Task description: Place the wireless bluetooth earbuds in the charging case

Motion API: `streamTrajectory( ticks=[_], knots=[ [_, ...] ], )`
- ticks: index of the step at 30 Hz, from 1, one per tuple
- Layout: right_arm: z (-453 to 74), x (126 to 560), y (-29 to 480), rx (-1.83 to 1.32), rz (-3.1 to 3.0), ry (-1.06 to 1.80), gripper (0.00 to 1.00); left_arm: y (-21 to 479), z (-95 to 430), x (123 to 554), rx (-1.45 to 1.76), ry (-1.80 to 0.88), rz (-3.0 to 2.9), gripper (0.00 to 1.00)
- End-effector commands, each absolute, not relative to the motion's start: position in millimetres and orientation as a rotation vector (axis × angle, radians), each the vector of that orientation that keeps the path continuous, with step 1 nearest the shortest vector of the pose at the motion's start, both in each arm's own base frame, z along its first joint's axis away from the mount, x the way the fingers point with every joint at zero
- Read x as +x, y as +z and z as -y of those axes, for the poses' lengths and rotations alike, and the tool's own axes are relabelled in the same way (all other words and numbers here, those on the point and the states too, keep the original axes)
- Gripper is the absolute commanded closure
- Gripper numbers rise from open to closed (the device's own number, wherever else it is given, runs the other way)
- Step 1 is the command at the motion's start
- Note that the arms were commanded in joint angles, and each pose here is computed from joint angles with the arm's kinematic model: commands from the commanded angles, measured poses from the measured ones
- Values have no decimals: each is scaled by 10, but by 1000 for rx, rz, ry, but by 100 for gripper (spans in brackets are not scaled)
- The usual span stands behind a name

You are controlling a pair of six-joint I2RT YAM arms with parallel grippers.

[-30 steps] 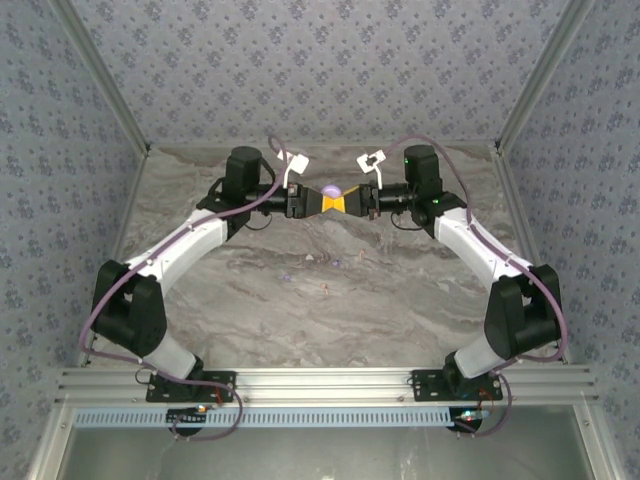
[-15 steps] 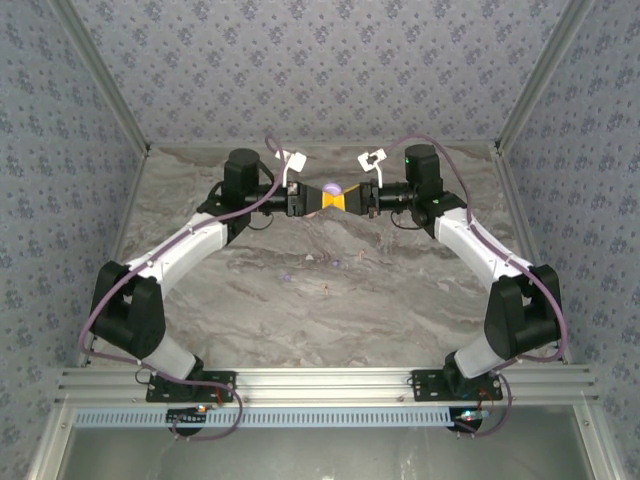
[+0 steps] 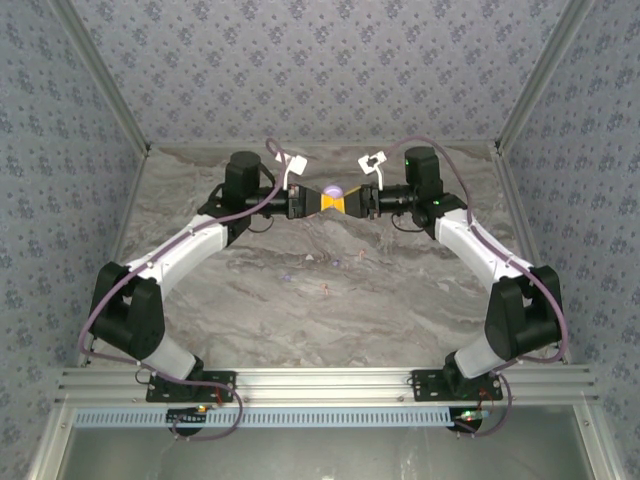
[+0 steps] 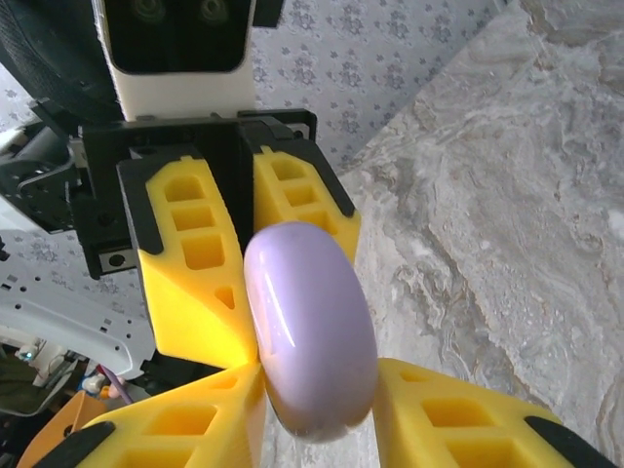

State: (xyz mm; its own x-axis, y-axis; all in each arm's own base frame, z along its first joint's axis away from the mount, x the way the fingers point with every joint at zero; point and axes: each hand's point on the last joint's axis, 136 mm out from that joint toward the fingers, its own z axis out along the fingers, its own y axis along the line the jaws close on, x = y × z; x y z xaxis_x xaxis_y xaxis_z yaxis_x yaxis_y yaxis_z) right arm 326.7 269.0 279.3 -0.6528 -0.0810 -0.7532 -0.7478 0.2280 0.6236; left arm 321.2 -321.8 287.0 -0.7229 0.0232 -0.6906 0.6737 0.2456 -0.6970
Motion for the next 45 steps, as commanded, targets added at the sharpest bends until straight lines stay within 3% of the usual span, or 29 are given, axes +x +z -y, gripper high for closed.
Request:
streamTrajectory(
  ticks=[1,11,21,27,31,34,41,45],
  knots=[
    [-2602,3159,2981,-810,-1872,1428,61,3059,3132,3251,659,-1443,-1933,88],
    [-2526,3086,3141,-889,-1845,1417,50,3132,3160,3083,799,-1488,-1920,88],
    [-2644,3062,3118,-949,-1860,1440,48,3155,3269,2911,904,-1514,-1918,88],
    [-2698,3027,3109,-976,-1861,1451,57,3146,3290,2911,908,-1521,-1925,88],
    [-2698,3028,3135,-976,-1852,1452,73,3137,3296,2909,911,-1520,-1926,88],
    [-2689,3042,3176,-964,-1837,1455,78,3131,3299,2908,907,-1524,-1926,87],
    [-2693,3048,3206,-946,-1817,1473,82,3212,3318,2954,852,-1557,-1873,73],
    [-2699,3057,3211,-936,-1810,1478,82,3214,3348,2974,823,-1579,-1860,71]
  ],
)
